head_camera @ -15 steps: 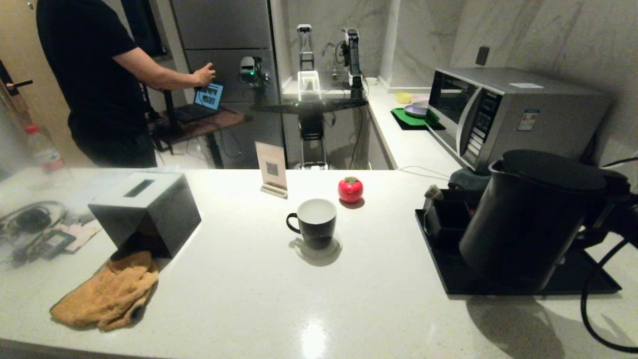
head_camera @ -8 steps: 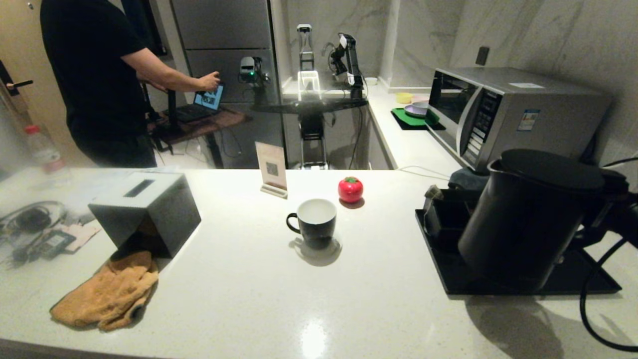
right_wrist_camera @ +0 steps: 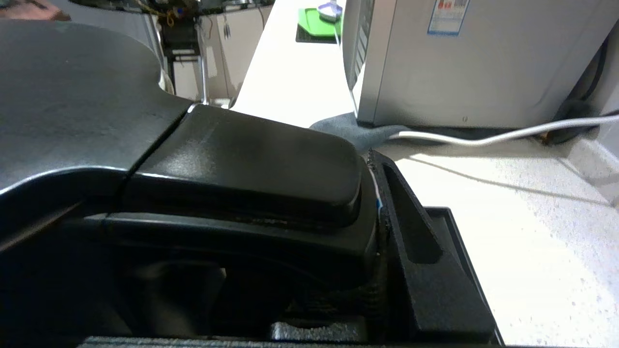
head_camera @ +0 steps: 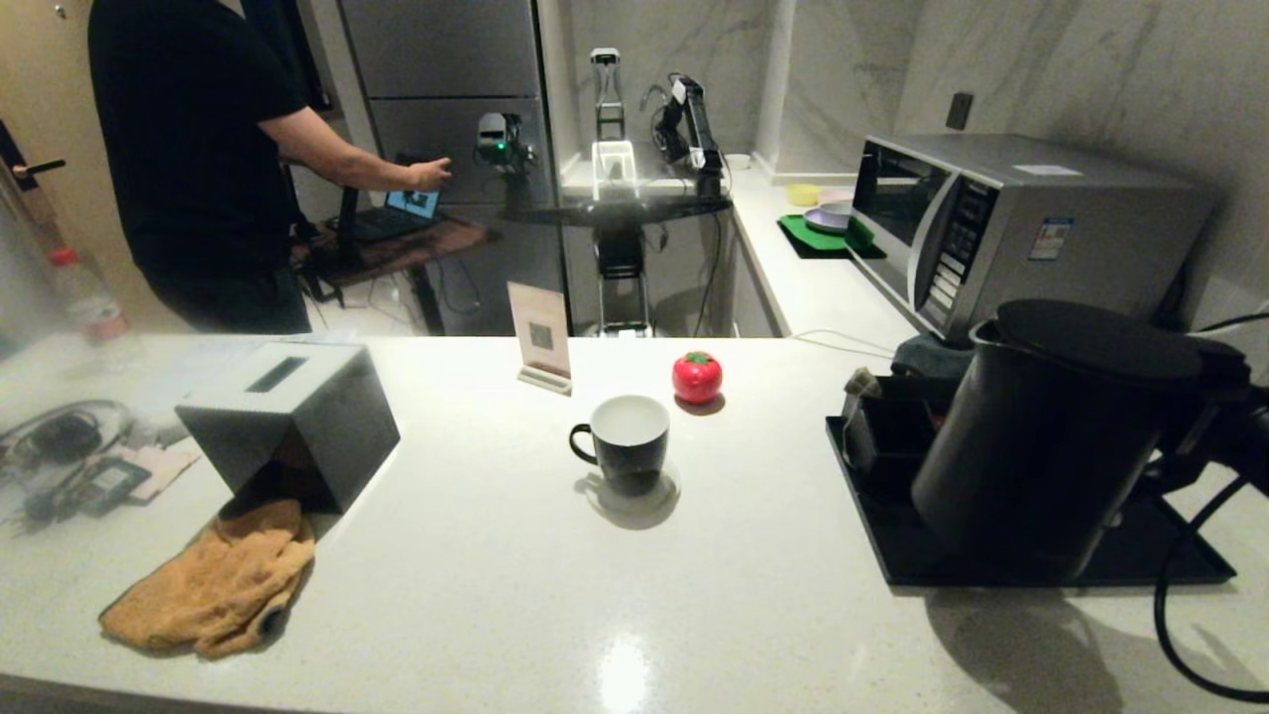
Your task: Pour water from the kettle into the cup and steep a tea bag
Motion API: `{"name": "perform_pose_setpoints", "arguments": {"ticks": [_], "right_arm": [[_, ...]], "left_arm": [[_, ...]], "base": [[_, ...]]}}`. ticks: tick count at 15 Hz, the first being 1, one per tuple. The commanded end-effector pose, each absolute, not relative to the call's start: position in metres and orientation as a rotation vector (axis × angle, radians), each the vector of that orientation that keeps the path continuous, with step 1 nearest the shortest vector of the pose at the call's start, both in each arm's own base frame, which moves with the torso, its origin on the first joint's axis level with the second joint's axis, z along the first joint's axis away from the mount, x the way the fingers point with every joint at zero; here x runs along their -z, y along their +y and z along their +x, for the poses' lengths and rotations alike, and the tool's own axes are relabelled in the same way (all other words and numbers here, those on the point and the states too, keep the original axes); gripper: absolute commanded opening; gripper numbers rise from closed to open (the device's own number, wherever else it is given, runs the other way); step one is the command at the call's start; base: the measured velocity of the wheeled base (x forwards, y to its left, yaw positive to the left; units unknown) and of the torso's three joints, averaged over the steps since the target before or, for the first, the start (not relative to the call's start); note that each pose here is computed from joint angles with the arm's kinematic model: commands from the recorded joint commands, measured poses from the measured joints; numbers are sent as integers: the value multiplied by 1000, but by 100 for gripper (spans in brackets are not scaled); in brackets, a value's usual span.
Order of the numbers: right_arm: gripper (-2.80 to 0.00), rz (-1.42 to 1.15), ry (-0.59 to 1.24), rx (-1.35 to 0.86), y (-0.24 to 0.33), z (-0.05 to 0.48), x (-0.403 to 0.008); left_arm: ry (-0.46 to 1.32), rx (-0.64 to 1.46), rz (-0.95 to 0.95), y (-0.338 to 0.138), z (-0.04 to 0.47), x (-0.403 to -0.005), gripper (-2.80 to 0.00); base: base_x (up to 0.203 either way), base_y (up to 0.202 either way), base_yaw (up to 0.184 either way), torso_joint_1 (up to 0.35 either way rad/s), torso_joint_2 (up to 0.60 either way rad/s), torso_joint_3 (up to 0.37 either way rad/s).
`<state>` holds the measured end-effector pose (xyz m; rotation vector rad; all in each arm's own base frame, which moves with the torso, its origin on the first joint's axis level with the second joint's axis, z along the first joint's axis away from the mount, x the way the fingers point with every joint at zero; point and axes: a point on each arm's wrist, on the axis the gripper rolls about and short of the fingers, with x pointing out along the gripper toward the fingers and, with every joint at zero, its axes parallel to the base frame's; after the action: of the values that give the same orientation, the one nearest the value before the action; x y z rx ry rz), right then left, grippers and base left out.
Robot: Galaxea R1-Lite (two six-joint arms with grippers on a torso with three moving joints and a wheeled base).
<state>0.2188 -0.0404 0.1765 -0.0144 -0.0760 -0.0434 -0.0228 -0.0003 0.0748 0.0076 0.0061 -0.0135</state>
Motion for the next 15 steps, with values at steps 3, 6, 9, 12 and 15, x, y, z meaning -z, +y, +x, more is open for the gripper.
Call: {"name": "perform_pose_setpoints", "arguments": {"ticks": [3,6,9,12,15], "right_arm": [[-280,-16,-80,43,-40,219,-177],[-280,-16,-83,41,-40,218,-177],[-280,-16,-84,43,-40,217,-177],[-280,-17,-88,42,-40,216,-178],[-280,-18,-91,45,-40,216,-179]], "left_arm": [[8,14,8,0,-23,-75,-280],[6,14,6,0,-23,-75,-280],[6,14,8,0,-23,-75,-280],[6,14,8,0,-23,-75,-280],[6,15,6,0,-23,-75,-280]], "base": [[0,0,0,0,0,0],[0,0,0,0,0,0],[0,0,0,0,0,0],[0,0,0,0,0,0],[0,0,0,0,0,0]]}}
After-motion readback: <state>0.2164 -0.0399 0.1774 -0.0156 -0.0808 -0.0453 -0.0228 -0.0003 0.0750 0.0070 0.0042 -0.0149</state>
